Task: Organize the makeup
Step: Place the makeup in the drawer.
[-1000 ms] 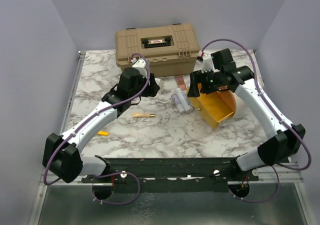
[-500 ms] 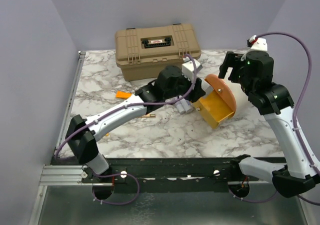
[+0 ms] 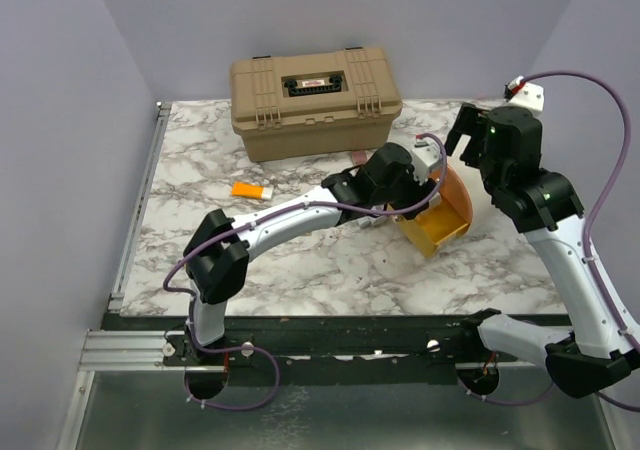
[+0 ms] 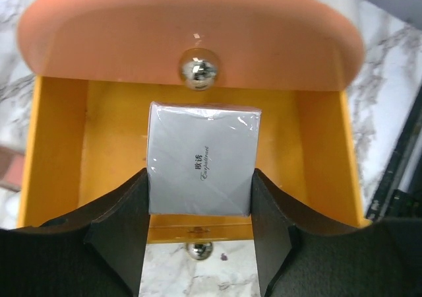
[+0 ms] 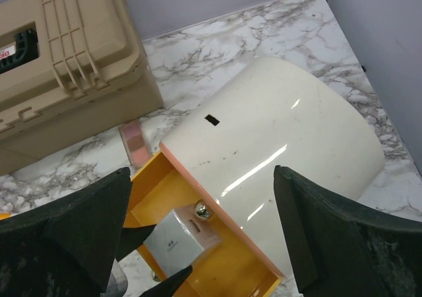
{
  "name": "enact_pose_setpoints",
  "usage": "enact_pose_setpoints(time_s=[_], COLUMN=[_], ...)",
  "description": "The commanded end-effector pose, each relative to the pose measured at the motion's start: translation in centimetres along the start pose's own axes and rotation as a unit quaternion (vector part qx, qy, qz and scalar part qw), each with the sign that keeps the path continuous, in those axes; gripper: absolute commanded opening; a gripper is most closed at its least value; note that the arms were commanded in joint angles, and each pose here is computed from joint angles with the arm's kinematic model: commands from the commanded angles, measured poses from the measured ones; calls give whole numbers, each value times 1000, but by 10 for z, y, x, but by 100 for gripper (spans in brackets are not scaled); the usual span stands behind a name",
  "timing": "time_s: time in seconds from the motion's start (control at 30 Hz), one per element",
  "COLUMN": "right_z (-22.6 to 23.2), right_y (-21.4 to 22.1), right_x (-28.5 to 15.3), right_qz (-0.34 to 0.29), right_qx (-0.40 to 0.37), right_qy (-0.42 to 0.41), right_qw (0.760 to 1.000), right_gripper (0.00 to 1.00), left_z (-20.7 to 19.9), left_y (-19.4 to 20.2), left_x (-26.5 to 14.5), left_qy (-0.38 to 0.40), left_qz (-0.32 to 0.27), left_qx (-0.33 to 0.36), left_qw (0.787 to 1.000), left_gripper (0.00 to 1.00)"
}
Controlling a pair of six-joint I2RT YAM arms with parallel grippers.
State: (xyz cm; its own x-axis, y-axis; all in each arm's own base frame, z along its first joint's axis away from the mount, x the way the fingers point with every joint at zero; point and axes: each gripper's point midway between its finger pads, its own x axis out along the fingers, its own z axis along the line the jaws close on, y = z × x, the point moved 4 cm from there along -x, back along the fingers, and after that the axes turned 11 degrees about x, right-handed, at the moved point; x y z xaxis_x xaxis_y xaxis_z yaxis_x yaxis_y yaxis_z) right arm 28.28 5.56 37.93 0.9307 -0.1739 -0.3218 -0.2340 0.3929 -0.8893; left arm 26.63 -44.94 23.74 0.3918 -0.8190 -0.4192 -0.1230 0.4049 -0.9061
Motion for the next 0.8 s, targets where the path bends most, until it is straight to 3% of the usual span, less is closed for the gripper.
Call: enact_pose_setpoints(time_s=[0.0,0.57,0.77], right_z=[1,-1,-19], right_y=[-1,6,17], right_x=[0,3,22], right_qz=[-10,-14,8], right_qx=[12,17,8], right_qy=[-4,-10,44], right_qw=[1000,1000,999], right_gripper=[96,96,98], left_z=[19,48,52], left_y=[-10,18,24], left_x=[-1,16,17], left_qy=[-50,-121,-137], left_qz=[11,124,132], left_qx=[35,94,84], left_qw=[998,980,978], left_gripper=[13,15,25])
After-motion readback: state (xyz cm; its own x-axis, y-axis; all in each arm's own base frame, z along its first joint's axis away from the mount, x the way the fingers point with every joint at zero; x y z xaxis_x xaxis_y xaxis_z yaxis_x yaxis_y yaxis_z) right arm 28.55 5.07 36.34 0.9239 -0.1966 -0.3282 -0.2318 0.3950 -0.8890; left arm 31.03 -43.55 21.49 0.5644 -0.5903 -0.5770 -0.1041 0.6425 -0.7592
